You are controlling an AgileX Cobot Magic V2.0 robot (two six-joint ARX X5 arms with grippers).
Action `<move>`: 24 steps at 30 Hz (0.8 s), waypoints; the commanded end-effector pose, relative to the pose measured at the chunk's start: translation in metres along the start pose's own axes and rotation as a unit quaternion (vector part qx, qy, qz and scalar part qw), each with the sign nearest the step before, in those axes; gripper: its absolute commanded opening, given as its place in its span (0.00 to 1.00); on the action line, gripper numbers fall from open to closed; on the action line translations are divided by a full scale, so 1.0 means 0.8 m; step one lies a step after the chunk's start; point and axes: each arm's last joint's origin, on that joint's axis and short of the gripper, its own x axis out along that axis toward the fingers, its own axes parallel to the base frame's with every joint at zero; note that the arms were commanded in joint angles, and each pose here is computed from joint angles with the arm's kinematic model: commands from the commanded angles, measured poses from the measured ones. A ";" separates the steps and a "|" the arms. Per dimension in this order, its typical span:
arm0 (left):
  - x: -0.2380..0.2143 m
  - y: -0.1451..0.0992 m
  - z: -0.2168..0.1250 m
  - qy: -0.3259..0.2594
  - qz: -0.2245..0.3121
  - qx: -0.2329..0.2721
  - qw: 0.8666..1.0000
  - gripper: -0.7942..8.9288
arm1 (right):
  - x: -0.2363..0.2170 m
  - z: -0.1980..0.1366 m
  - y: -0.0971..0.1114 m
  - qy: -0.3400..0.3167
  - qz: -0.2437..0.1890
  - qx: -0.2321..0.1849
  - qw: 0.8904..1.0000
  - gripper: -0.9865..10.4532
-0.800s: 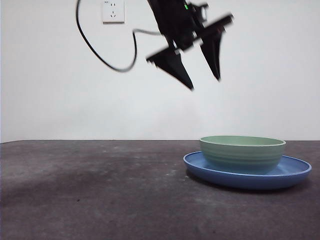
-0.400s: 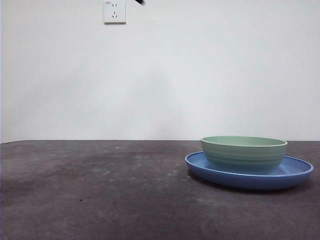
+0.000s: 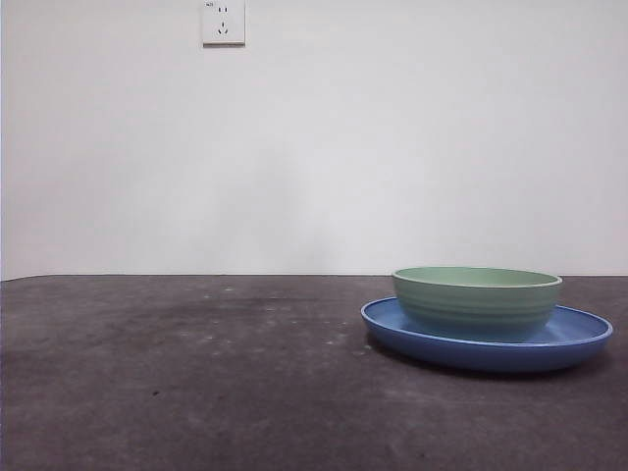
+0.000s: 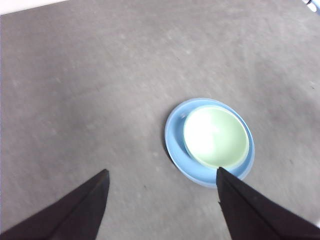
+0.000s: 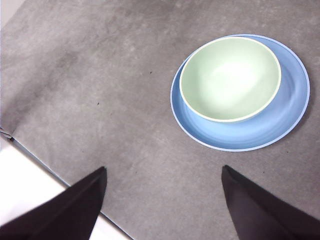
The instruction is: Place the green bowl on the blue plate
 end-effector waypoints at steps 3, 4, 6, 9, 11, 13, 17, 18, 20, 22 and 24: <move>0.006 0.002 -0.062 0.014 -0.042 0.015 0.999 0.44 | -0.003 0.006 0.002 -0.009 0.001 0.000 1.000 0.41; 0.006 0.002 -0.073 0.016 -0.048 0.014 0.999 0.44 | -0.003 0.006 0.002 -0.009 0.001 0.000 1.000 0.41; 0.004 0.002 -0.097 0.019 -0.069 0.016 0.997 0.44 | -0.003 0.006 0.002 -0.009 0.001 0.000 1.000 0.41; 0.001 0.001 -0.126 0.018 -0.107 0.019 0.994 0.44 | -0.003 0.006 0.002 -0.009 0.001 0.004 1.000 0.41; -0.002 0.000 -0.144 0.013 -0.136 0.026 0.990 0.44 | -0.003 0.006 0.002 -0.009 0.001 0.008 1.000 0.41; -0.004 0.000 -0.158 0.011 -0.153 0.034 0.988 0.44 | -0.003 0.006 0.002 -0.008 0.001 0.012 1.000 0.41; -0.010 0.000 -0.173 0.012 -0.163 0.034 0.986 0.44 | -0.003 0.006 0.002 -0.008 0.001 0.024 1.000 0.41; -0.011 -0.001 -0.175 0.013 -0.167 0.035 0.985 0.44 | -0.003 0.006 0.002 -0.008 0.000 0.028 1.000 0.41; -0.015 -0.002 -0.175 0.009 -0.177 0.037 0.984 0.44 | -0.003 0.006 0.002 -0.008 -0.004 0.038 0.999 0.41; -0.017 -0.003 -0.175 0.005 -0.179 0.038 0.983 0.44 | -0.003 0.006 0.000 -0.010 -0.028 0.052 0.998 0.41; -0.018 -0.003 -0.176 0.004 -0.179 0.038 0.983 0.44 | -0.002 0.007 -0.005 -0.012 -0.083 0.070 0.994 0.41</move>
